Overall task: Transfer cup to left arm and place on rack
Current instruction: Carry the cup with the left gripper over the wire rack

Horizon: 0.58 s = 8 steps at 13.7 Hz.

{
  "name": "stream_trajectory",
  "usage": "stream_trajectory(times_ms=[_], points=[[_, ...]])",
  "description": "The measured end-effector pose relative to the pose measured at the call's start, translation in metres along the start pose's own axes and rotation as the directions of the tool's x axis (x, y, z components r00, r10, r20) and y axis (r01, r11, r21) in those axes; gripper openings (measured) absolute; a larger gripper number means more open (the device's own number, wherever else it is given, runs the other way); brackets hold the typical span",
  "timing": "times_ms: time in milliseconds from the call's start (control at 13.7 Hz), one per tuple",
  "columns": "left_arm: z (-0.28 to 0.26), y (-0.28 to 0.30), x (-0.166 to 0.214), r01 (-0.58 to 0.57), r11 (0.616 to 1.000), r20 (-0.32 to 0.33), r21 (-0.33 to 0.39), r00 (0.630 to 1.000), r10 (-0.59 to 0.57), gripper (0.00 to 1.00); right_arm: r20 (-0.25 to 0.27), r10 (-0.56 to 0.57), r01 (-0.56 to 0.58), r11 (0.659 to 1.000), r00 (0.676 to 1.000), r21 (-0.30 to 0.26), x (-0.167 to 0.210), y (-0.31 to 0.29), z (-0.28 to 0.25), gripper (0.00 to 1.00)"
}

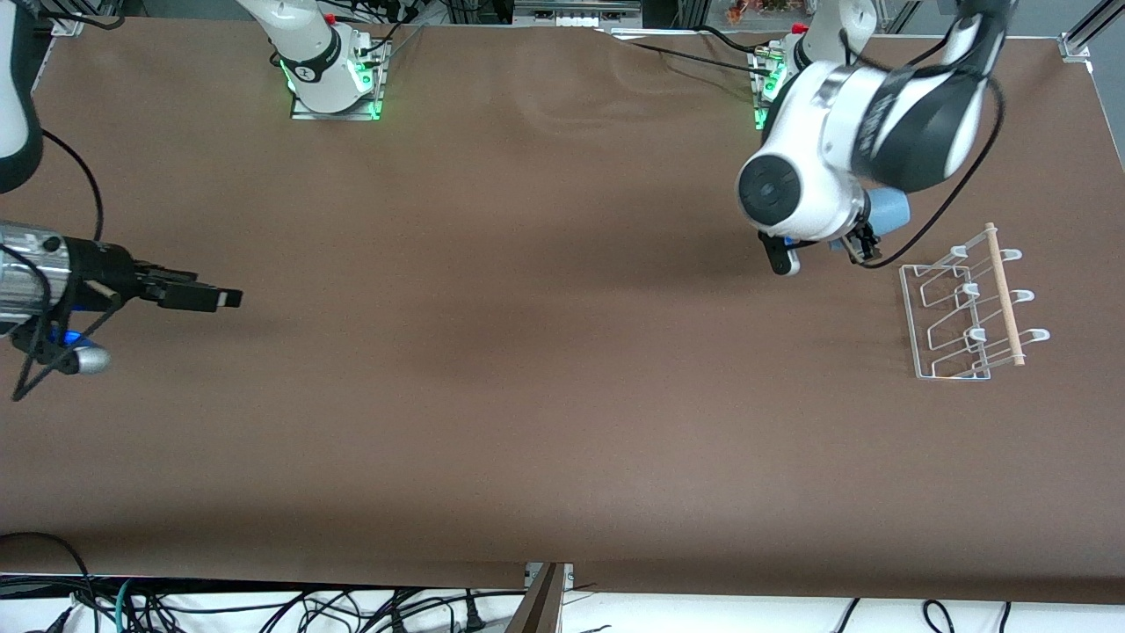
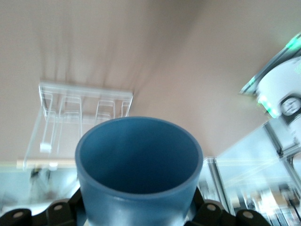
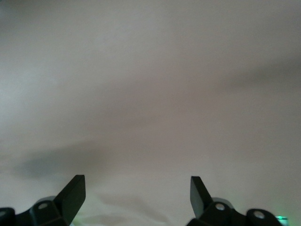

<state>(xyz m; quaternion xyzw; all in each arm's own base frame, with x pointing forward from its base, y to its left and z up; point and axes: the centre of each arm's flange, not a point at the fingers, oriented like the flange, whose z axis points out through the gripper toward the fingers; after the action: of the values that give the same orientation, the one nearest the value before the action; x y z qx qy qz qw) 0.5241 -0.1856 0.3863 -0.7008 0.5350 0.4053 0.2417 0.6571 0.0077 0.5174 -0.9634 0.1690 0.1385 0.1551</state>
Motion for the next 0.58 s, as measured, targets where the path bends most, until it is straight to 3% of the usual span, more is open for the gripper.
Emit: stream_trajectory(times_ms=[146, 219, 438, 584], points=[[0.025, -0.011, 0.042, 0.03, 0.998, 0.191, 0.057, 0.981, -0.04, 0.81, -0.02, 0.0, 0.0, 0.999, 1.0, -0.037, -0.001, 0.002, -0.003, 0.99], [0.039, -0.017, 0.059, 0.043, 0.995, 0.254, 0.086, 0.965, -0.064, 0.81, -0.031, -0.005, 0.003, 0.999, 1.0, -0.044, -0.003, 0.0, -0.002, 0.99], [0.081, -0.046, 0.074, 0.104, 0.985, 0.375, 0.136, 0.915, -0.148, 0.81, -0.137, -0.042, 0.032, 0.997, 0.99, -0.07, -0.02, -0.01, 0.018, 0.99], [0.109, -0.058, 0.068, 0.149, 0.974, 0.425, 0.17, 0.881, -0.209, 0.81, -0.183, -0.108, 0.082, 0.986, 0.977, -0.145, -0.05, -0.018, 0.042, 0.99]])
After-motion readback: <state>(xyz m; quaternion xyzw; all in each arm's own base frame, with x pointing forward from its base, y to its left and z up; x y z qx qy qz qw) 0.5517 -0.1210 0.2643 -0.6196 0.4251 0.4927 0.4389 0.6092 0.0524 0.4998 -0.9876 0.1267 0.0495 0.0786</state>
